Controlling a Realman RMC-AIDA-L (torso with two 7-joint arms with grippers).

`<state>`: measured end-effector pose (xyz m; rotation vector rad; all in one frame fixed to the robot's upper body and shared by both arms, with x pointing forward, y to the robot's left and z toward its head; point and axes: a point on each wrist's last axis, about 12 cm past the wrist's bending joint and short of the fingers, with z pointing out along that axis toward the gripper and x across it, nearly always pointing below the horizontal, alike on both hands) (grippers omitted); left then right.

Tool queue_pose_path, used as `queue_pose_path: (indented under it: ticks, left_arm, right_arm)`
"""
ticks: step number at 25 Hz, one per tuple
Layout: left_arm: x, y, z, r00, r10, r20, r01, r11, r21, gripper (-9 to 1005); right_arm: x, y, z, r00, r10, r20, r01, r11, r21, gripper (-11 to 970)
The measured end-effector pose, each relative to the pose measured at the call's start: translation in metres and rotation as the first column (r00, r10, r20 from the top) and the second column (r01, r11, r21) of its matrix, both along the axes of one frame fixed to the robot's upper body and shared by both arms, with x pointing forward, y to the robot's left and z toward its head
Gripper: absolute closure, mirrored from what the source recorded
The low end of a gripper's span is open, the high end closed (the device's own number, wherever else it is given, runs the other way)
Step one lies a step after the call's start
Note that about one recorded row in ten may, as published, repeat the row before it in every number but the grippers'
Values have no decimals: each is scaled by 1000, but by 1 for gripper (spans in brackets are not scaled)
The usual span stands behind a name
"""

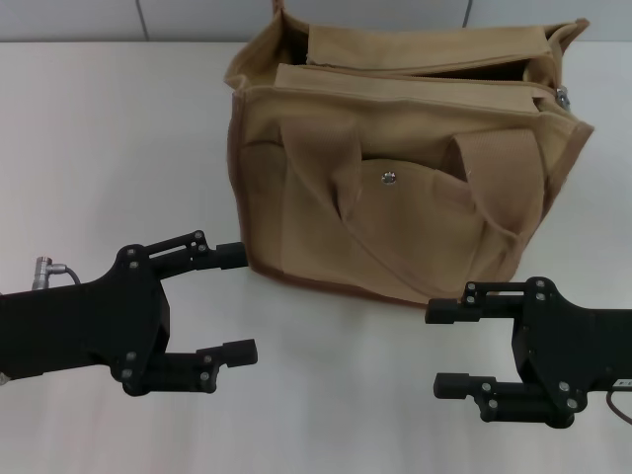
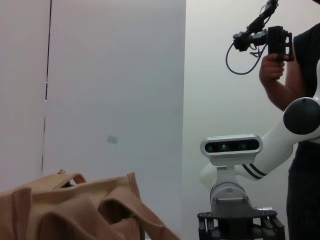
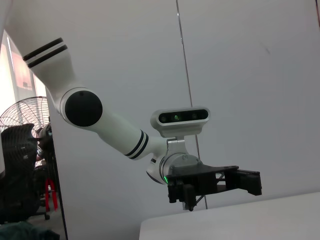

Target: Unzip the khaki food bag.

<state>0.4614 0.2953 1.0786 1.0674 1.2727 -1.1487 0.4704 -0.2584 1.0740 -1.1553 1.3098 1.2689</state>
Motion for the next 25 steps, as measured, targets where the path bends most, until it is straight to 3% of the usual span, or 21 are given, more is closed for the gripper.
queue_pose_path:
  ticks: [25]
  left_arm:
    - [5,-8,1,1000,-11,6,11,1000,-8,150]
  right_arm:
    - [1,1,1,1000,0,3,0,1000,5,351]
